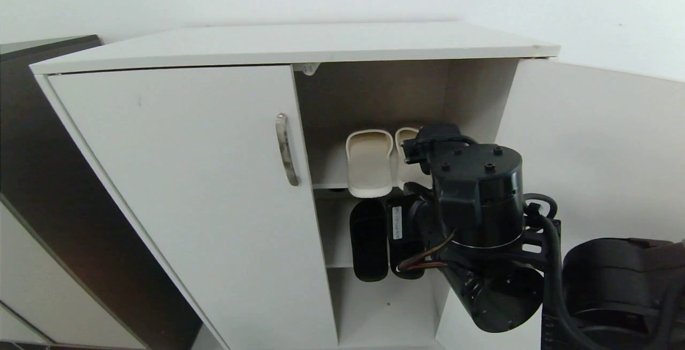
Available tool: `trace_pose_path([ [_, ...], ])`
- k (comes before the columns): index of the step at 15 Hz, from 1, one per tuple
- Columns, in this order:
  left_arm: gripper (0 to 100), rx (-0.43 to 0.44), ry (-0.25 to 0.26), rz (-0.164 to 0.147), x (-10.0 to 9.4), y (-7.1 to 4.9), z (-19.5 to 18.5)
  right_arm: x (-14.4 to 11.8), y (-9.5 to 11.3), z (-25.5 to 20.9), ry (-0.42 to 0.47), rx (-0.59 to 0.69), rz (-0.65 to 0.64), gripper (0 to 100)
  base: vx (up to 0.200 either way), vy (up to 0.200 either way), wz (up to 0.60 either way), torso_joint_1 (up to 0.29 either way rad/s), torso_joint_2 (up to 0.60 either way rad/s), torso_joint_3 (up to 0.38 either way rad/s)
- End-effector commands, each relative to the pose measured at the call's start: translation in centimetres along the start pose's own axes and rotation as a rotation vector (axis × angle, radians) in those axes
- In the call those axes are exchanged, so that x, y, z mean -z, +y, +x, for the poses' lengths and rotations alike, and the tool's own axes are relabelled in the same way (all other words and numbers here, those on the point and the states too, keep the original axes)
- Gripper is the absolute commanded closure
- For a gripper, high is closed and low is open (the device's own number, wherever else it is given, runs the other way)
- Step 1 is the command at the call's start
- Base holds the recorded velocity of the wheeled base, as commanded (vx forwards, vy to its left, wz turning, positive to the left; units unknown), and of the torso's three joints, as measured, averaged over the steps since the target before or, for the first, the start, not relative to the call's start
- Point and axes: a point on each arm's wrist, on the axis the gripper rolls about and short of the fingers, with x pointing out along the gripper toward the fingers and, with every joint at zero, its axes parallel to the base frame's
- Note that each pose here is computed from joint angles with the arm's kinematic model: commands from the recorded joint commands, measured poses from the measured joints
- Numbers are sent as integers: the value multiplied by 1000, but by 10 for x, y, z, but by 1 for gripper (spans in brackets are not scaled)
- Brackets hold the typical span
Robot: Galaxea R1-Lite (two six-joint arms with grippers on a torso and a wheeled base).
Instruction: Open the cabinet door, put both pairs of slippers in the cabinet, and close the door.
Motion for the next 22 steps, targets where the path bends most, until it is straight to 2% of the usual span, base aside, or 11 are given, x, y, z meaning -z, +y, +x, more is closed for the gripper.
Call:
trace_pose_path([
  [1, 100, 0, -2, -1, 0, 0, 0, 3, 1, 2, 8, 0, -8, 100, -200, 0, 0, -2, 2, 7],
  [14, 100, 0, 0, -1, 0, 0, 0, 10, -2, 1, 27, 2, -29, 100, -200, 0, 0, 1, 2, 1],
  [16, 100, 6, 0, 9, 0, 0, 0, 15, -4, 1, 34, 6, -47, 100, -200, 0, 0, 0, 2, 0],
  [22, 100, 4, 0, 9, 0, 0, 0, 21, -10, 3, 33, -18, -59, 100, 0, 0, 0, 0, 0, 0],
])
